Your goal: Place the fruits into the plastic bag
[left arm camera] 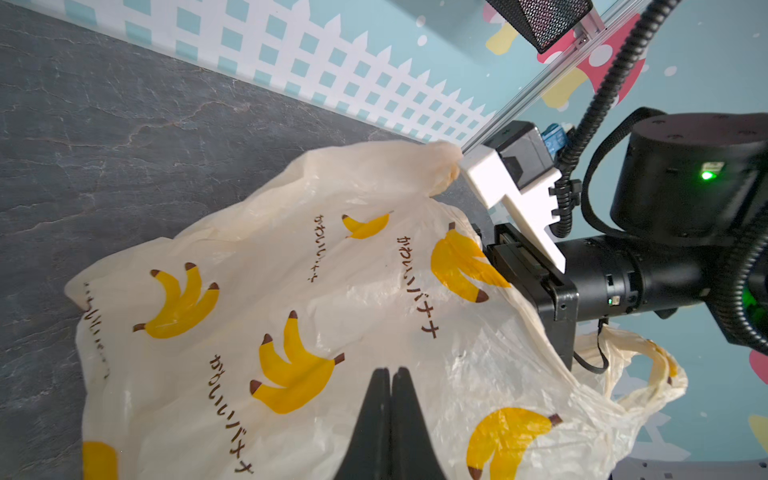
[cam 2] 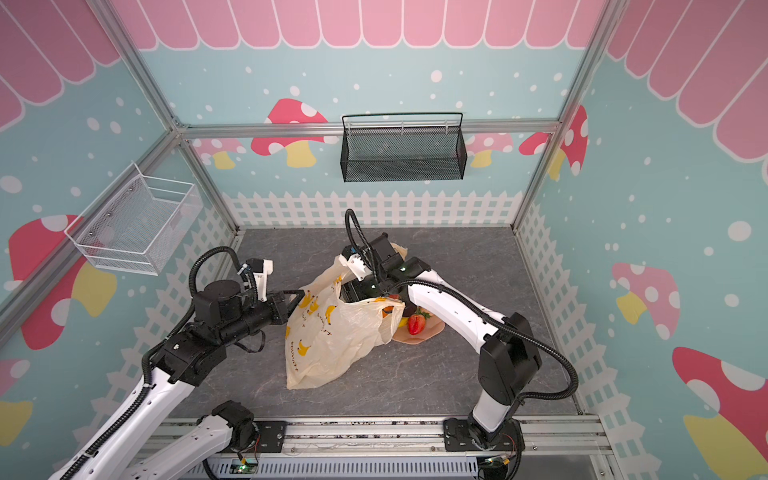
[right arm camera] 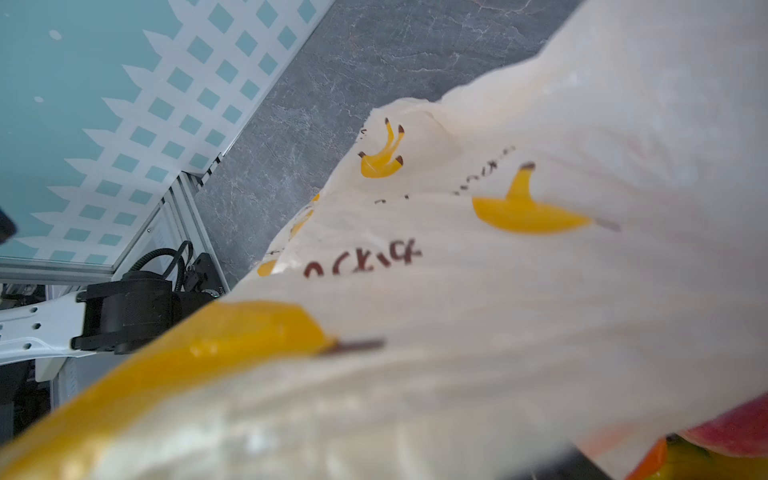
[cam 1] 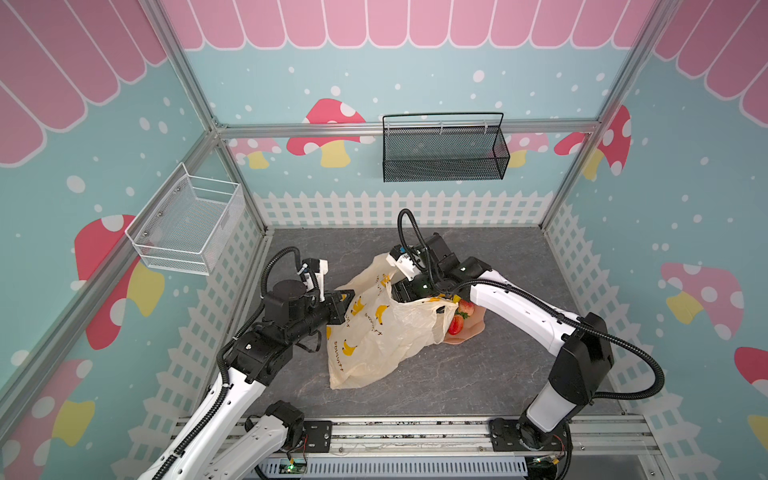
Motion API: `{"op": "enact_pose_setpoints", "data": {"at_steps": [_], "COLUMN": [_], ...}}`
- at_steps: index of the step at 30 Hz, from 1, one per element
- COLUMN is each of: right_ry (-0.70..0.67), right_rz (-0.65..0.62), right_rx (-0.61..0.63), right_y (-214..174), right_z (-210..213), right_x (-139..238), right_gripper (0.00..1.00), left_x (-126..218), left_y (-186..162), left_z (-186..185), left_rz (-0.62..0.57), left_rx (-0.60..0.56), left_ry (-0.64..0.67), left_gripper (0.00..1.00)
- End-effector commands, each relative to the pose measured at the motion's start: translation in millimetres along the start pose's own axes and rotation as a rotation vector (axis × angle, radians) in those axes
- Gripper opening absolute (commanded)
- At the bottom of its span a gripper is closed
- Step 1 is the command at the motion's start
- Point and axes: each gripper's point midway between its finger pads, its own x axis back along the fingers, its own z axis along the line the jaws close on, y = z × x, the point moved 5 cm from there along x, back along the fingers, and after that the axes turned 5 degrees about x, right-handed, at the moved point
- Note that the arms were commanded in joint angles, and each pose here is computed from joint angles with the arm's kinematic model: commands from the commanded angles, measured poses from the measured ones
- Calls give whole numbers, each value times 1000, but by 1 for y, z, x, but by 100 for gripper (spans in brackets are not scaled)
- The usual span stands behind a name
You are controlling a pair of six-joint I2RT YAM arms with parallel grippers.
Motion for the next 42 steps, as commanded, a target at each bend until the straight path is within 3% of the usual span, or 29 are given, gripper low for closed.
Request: {"op": "enact_pose_setpoints", "data": {"at_steps": [1,3,9,15,19,31,37,42], "right_ry": [56,75,100,94,99,101,98,96], "right_rz": [7,1,-12,-11,-9,-5,-6,-4], "right_rx": [-30,-41,-55,-57,-57,-54,-53,-52], "right_y": [-10,-14,-19,-22,-22,-24,-26,-26], "right_z": [5,7,8,7,8,9,11,12], "right_x": [-2,-4,-7,-8,-9,-8,-9,-9], "right_gripper": [77,77,76,76,75,74,74,74], "left_x": [3,4,-22,-39,-42,-55,-61,-64], "left_y": [4,13,4,-20,-39,-30,-36,-44], "left_z": [-10,-25,-61,-94,-88,-88,-86,-81], "left_rz": [-2,-8,117,228,299,284,327,377], "left_rx": [47,95,246,256,233,180,157,142], "left_ry": [-38,-86,-116,-115,-24,99,116,146], "left_gripper": [11,34,66,69,70,69,62,50]}}
